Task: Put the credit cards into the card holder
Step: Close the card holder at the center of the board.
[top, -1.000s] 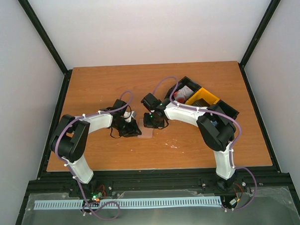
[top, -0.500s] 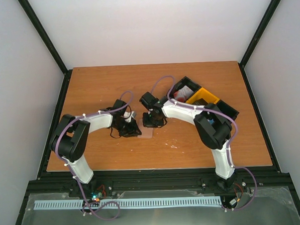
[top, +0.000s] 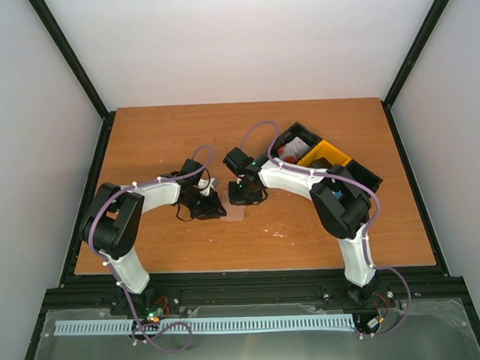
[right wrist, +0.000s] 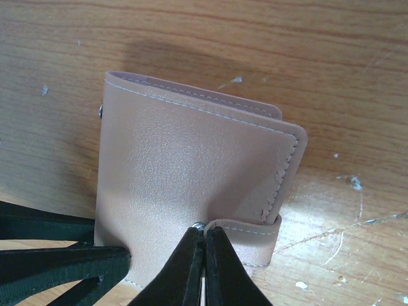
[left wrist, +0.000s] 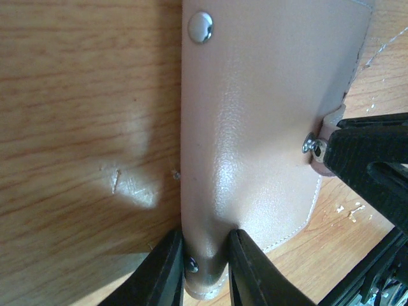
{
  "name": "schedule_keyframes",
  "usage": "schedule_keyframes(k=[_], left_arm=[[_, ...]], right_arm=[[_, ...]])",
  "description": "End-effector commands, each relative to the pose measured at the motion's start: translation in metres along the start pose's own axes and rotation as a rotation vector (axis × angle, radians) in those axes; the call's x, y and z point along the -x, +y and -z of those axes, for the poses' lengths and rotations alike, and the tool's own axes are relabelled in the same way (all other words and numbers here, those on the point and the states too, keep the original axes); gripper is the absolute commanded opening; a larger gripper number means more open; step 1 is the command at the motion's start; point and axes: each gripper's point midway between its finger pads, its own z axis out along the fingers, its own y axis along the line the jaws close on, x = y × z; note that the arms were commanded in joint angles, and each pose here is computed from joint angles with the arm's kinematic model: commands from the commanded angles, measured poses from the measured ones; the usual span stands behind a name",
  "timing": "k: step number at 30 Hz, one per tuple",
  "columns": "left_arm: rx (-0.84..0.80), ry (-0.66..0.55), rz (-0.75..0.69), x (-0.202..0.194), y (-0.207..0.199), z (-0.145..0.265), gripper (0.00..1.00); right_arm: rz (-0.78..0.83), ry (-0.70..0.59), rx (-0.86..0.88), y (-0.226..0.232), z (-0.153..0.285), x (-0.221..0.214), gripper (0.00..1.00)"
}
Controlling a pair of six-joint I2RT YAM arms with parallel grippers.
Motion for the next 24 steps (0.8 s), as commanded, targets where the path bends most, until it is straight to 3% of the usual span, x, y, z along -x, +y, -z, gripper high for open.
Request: schedule_keyframes(k=[1,7,13,24], left_arm=[[-0.005,-0.002,-0.018,0.005,0.001,-0.003,0.21],[-0.006,-0.004,-0.022,0.005,0.0,-0.003,0.21],[-0.006,-0.004,-0.023,0.005,0.0,-0.003,0.21],[-0.005,-0.006,-0.023,0.005,0.0,-0.003,0.21]], right_arm=[[0.012,0.035,0.021,0.006,-0.01,-0.004,0.03],[0.016,0.056,0.019,0.004,-0.014,-0.008,0.05],[0.018,0.053,0.053,0.01,-0.018,-0.007,0.2],[0.023,0.012,0.109,0.024,-0.007,0.002,0.26]])
